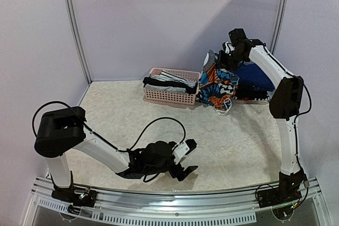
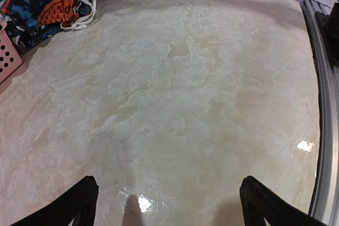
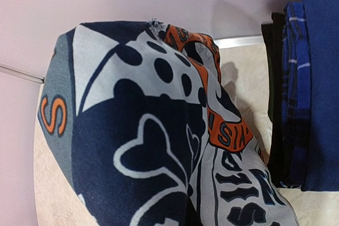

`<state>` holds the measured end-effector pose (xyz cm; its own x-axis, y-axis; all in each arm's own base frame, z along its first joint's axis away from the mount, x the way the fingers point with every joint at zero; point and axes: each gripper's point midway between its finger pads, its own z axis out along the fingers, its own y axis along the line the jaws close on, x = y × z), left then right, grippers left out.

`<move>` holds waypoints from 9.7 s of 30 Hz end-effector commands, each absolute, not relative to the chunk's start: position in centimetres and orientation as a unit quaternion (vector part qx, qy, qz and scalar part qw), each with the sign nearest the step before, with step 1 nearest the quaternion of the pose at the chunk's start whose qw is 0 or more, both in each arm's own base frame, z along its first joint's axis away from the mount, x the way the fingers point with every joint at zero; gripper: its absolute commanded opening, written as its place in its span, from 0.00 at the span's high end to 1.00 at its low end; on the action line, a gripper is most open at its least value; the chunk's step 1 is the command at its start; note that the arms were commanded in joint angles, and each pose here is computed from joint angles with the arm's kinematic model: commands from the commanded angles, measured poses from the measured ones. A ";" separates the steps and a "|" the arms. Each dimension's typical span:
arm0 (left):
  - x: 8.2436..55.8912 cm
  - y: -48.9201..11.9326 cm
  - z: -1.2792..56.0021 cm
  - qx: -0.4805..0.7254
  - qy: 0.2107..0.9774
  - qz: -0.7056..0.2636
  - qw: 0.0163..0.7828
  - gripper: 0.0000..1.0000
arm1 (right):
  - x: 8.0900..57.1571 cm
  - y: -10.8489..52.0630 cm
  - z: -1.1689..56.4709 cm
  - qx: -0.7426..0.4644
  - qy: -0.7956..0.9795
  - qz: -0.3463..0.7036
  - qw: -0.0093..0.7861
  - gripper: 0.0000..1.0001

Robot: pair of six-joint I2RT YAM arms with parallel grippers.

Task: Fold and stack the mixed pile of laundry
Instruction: Place the square-folded shorts at the corner of the board, then adjust the square-folded shorts at the corner of the board, then reset both arms

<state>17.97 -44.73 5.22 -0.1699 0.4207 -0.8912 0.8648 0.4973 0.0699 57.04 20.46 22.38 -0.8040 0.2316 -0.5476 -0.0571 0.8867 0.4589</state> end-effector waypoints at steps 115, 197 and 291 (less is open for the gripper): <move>17.3 -45.4 2.5 0.446 0.739 -0.233 0.448 0.09 | 58.8 -10.1 27.8 0.401 0.709 0.074 0.575 0.11; 19.7 -45.2 1.7 0.428 0.760 -0.240 0.427 0.12 | 62.5 -13.1 22.2 0.327 0.714 0.142 0.602 0.33; 31.4 -14.2 18.6 0.079 0.830 0.056 0.549 0.00 | 27.6 4.9 25.0 0.165 0.746 0.214 0.609 0.01</move>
<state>31.66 -17.04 19.77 -0.3340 0.2353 -0.9127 0.1338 0.9704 0.2012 27.93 5.23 26.94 -0.1770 0.5111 -0.8411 -0.0464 0.8493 0.5259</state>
